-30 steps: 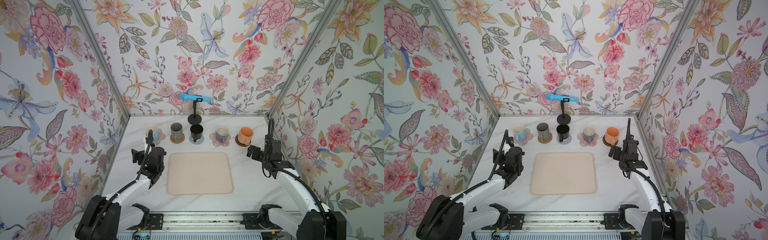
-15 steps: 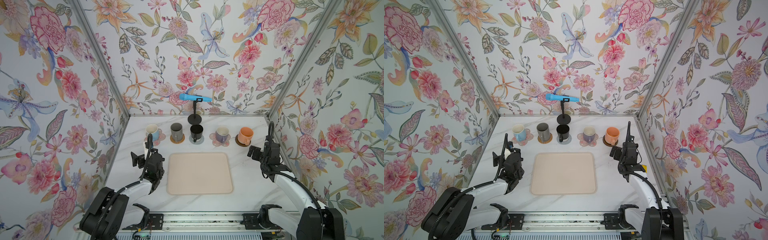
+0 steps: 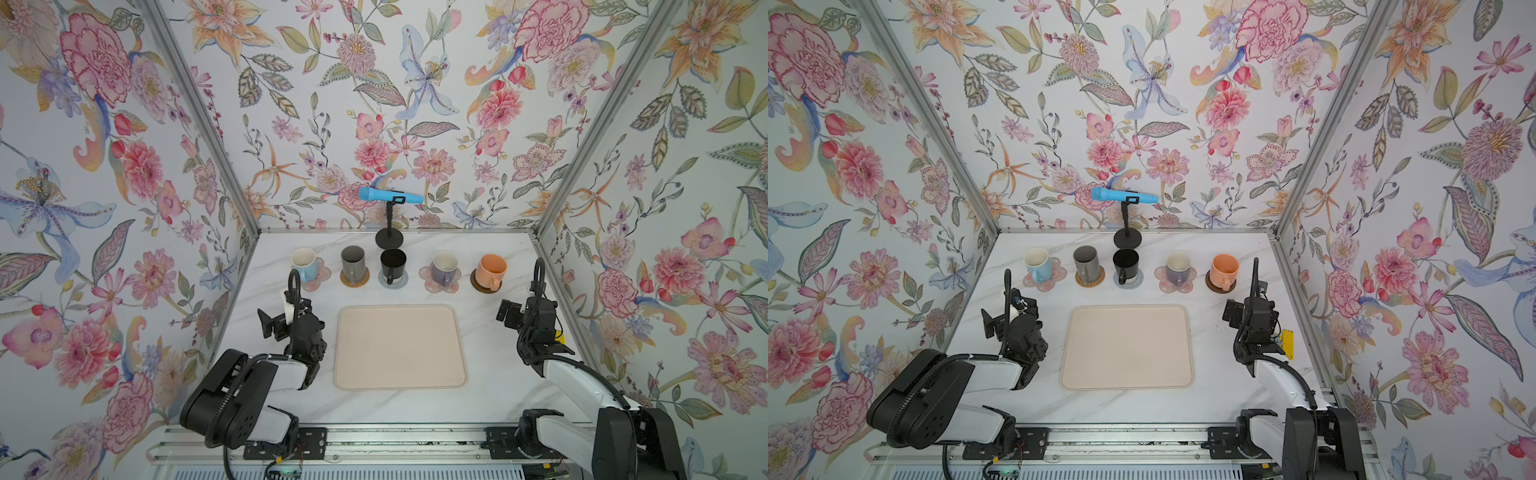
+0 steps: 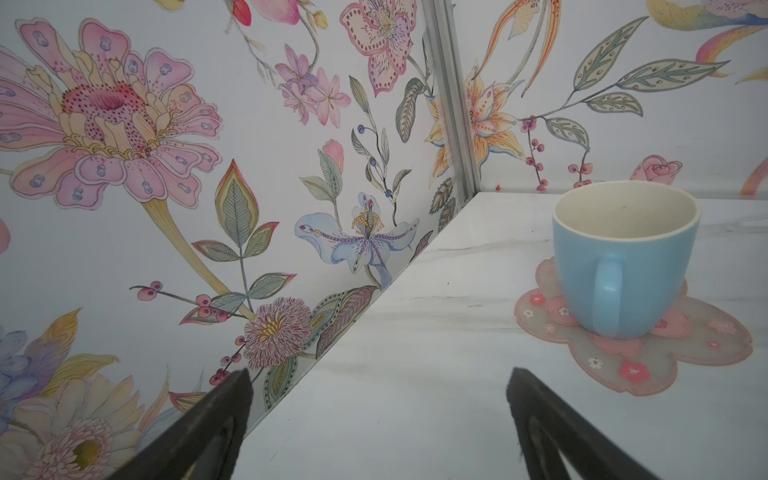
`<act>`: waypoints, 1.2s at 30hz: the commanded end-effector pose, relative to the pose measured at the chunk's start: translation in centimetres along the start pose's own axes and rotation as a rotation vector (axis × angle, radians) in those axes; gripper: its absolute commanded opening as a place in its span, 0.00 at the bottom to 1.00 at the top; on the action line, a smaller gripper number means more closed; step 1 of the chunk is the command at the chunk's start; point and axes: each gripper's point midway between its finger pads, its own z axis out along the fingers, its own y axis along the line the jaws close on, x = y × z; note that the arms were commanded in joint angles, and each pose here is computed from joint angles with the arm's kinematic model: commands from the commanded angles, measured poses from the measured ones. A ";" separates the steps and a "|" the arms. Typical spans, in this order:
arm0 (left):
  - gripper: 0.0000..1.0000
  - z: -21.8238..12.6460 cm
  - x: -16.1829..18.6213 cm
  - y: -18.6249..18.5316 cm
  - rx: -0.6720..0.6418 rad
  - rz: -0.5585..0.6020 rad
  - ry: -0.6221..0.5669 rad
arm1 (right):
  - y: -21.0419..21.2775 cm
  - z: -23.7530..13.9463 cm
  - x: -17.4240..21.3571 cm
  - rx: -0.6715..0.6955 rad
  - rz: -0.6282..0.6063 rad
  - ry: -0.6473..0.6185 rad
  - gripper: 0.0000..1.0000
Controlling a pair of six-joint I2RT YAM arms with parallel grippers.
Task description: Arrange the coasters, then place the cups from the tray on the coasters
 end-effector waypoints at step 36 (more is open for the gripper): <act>0.99 0.5 0.1 -2.7 0.356 -0.093 -0.174 | 5.3 2.2 -0.3 -0.201 -0.198 -0.321 0.99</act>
